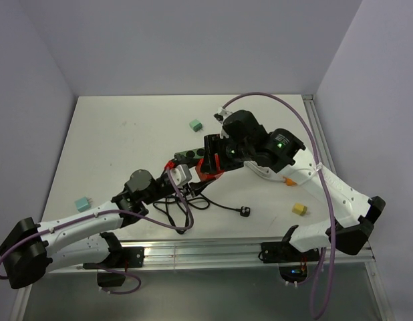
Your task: Insert the plug
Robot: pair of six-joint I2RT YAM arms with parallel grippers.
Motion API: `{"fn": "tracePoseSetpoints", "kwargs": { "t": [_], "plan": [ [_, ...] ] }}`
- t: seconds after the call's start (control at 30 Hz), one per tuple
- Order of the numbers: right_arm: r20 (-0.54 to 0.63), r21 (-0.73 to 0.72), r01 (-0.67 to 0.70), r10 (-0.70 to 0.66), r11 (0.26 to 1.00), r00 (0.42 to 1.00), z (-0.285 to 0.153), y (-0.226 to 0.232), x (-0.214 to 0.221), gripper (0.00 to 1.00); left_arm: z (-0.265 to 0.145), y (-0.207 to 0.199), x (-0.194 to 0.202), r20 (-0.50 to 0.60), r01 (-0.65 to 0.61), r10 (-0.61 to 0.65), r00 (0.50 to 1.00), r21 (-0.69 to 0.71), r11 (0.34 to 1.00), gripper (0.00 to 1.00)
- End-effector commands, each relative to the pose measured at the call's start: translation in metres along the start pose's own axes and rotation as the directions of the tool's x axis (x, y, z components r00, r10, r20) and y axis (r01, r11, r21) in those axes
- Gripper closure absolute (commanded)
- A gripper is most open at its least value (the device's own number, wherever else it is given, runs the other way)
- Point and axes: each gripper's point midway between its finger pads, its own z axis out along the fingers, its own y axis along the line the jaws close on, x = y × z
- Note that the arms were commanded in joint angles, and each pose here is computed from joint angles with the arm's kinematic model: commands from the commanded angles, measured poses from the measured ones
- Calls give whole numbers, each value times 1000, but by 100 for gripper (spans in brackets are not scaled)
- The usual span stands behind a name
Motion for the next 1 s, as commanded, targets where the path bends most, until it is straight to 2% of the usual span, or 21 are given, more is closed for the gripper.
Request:
{"fn": "tracePoseSetpoints", "kwargs": {
  "t": [0.0, 0.1, 0.23, 0.27, 0.4, 0.63, 0.97],
  "plan": [
    [41, 24, 36, -37, 999, 998, -7, 4, -10, 29, 2, 3, -1, -12, -9, 9, 1000, -8, 1000, 100],
    [41, 63, 39, -41, 997, 998, -4, 0, -10, 29, 3, 5, 6, -55, -6, 5, 998, -11, 1000, 100],
    [46, 69, 55, -58, 996, 997, -2, -1, -10, 16, 2, 5, 4, -43, -7, 6, 999, -15, 1000, 100],
    [49, 69, 53, -57, 996, 997, -1, -1, -10, 16, 2, 4, 5, -44, -8, 8, 999, -11, 1000, 100],
    [45, 67, 49, -52, 997, 998, 2, -1, -10, 16, 0, 4, 2, -24, -2, 2, 1000, -18, 1000, 100],
    [17, 59, 42, -43, 997, 999, 10, -2, -1, 22, 0, 5, 0, -17, -1, 0, 1000, -21, 1000, 100],
    [66, 79, 28, -33, 997, 997, 17, -3, 0, 21, -2, 12, -9, 24, 26, -24, 999, -72, 997, 100]
  ]
}}
